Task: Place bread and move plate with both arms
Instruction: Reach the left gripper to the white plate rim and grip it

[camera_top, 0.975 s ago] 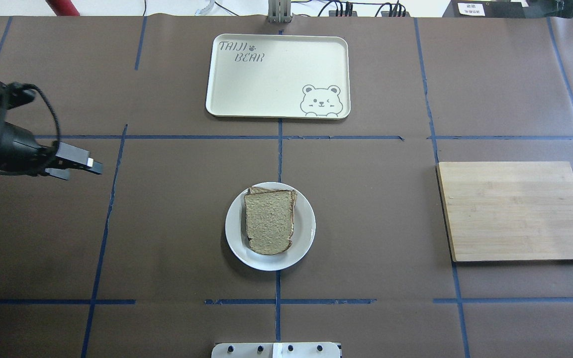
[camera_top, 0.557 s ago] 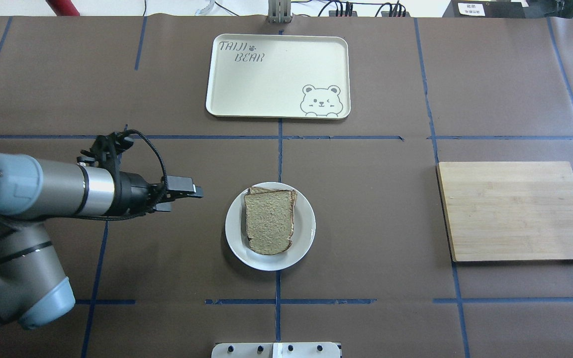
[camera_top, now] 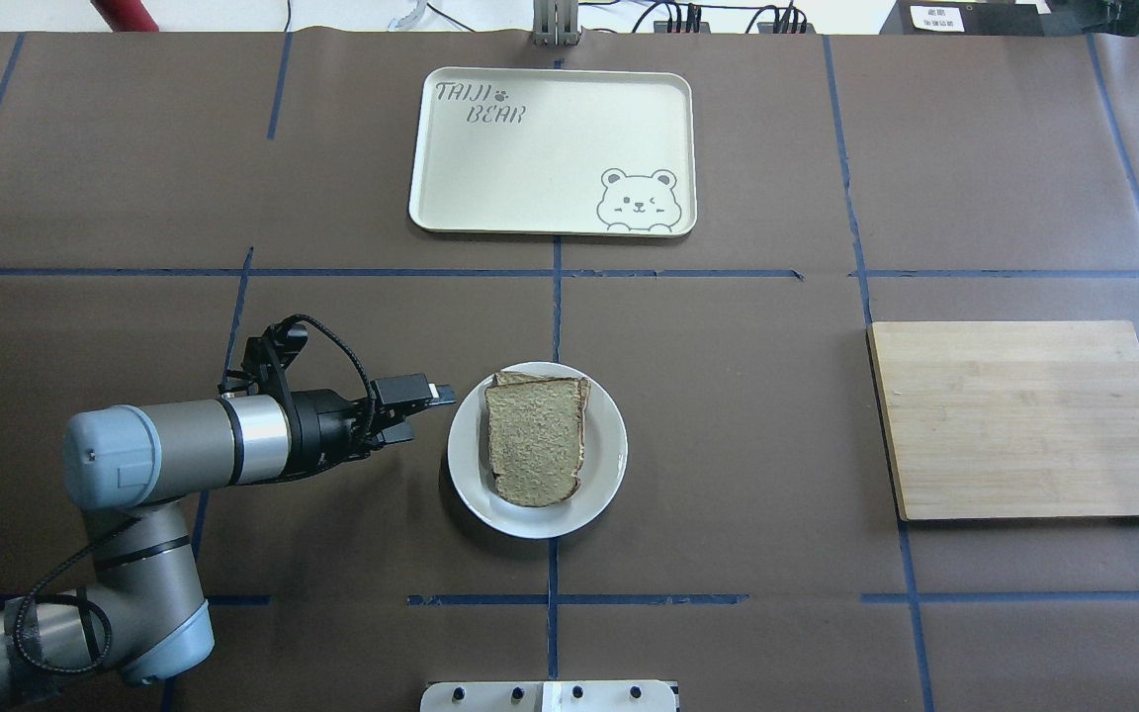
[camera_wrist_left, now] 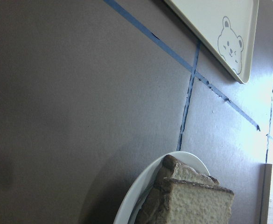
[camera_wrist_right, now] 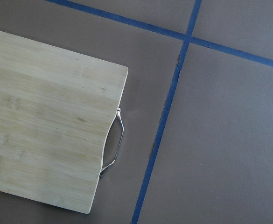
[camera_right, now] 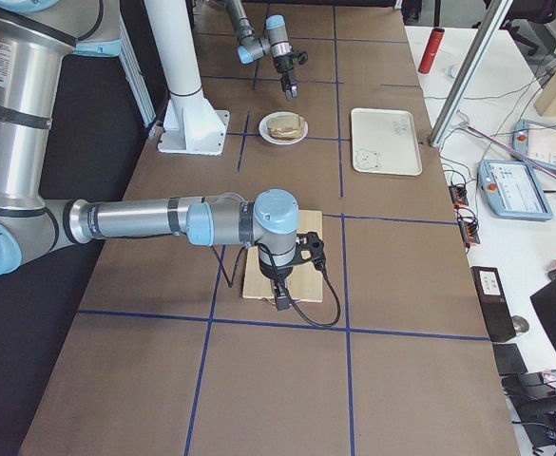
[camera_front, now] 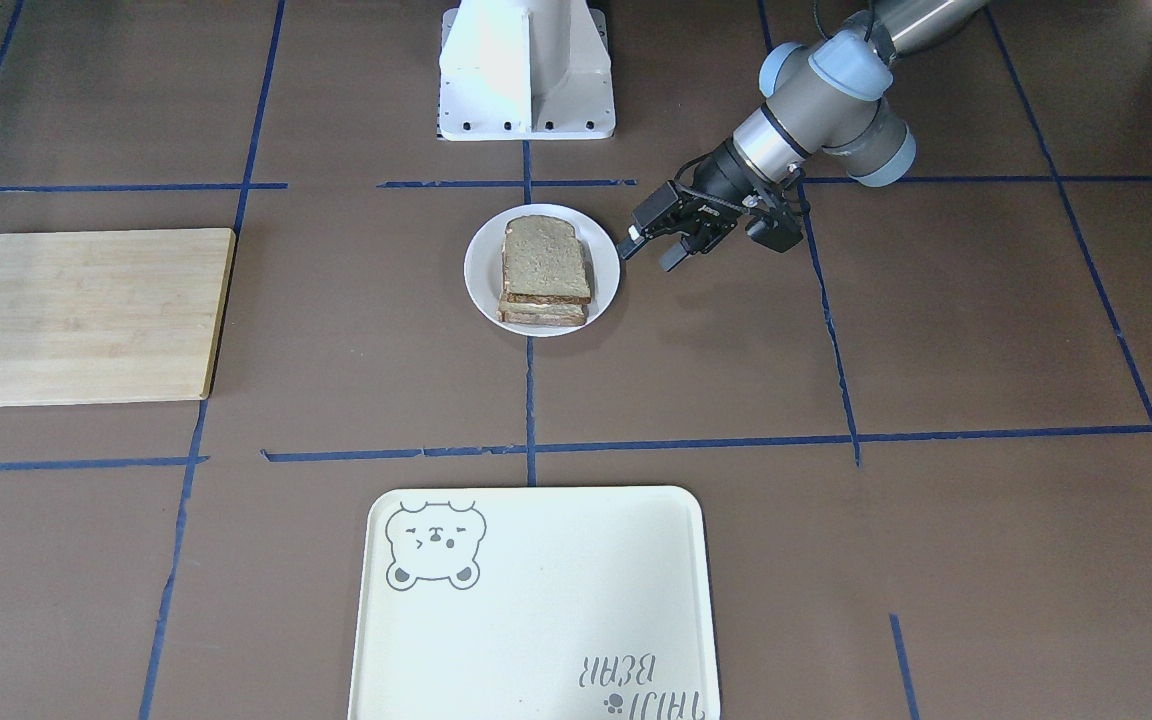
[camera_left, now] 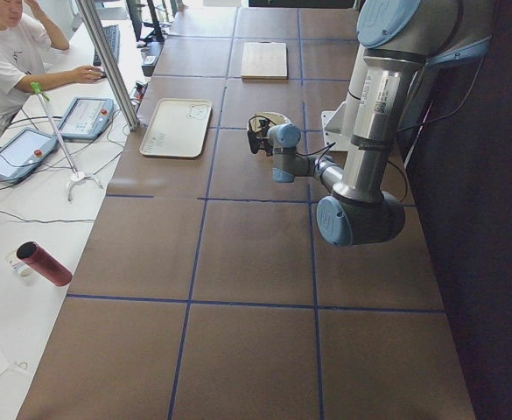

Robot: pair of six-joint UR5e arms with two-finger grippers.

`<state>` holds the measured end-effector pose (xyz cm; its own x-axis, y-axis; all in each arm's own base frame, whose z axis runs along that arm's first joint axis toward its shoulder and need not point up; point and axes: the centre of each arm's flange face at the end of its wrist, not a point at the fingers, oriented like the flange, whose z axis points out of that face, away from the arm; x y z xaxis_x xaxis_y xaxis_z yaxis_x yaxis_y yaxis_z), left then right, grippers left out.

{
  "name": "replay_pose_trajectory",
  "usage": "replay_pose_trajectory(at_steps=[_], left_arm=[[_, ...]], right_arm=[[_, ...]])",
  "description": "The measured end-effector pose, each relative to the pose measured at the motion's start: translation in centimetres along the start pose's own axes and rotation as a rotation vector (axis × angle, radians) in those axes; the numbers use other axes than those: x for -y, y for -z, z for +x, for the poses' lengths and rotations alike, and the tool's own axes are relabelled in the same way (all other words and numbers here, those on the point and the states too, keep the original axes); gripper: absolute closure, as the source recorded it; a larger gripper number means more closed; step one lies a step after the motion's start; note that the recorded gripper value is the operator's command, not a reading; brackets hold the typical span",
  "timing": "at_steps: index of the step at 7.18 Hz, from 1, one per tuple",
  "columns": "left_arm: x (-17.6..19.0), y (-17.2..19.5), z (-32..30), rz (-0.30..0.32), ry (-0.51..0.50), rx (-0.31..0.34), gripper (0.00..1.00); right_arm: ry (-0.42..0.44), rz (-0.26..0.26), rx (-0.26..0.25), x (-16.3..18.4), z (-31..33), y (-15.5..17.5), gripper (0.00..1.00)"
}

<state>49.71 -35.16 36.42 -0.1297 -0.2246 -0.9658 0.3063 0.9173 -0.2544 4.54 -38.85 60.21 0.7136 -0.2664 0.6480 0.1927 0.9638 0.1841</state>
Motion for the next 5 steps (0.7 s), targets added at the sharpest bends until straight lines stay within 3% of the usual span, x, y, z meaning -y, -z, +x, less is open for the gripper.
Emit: replay_pose_trajectory(at_steps=[2,4,5], left_arm=[[-1.2,-1.2,-1.9,-0.006,0.025,-0.071,0.23],[-2.9,-2.3,-2.5,-0.024,0.039,-0.094,0.30],[-3.7,-2.6,-2.7,-0.031,0.041,-0.095,0.47]], right_arm=[[-0.003,0.002,0.004,-0.1,0.0,0.1,0.00],[-0.005,0.003,0.007,-0.2,0.0,0.1,0.00],[-0.005,0.004,0.007,-0.3,0.0,0.1,0.00]])
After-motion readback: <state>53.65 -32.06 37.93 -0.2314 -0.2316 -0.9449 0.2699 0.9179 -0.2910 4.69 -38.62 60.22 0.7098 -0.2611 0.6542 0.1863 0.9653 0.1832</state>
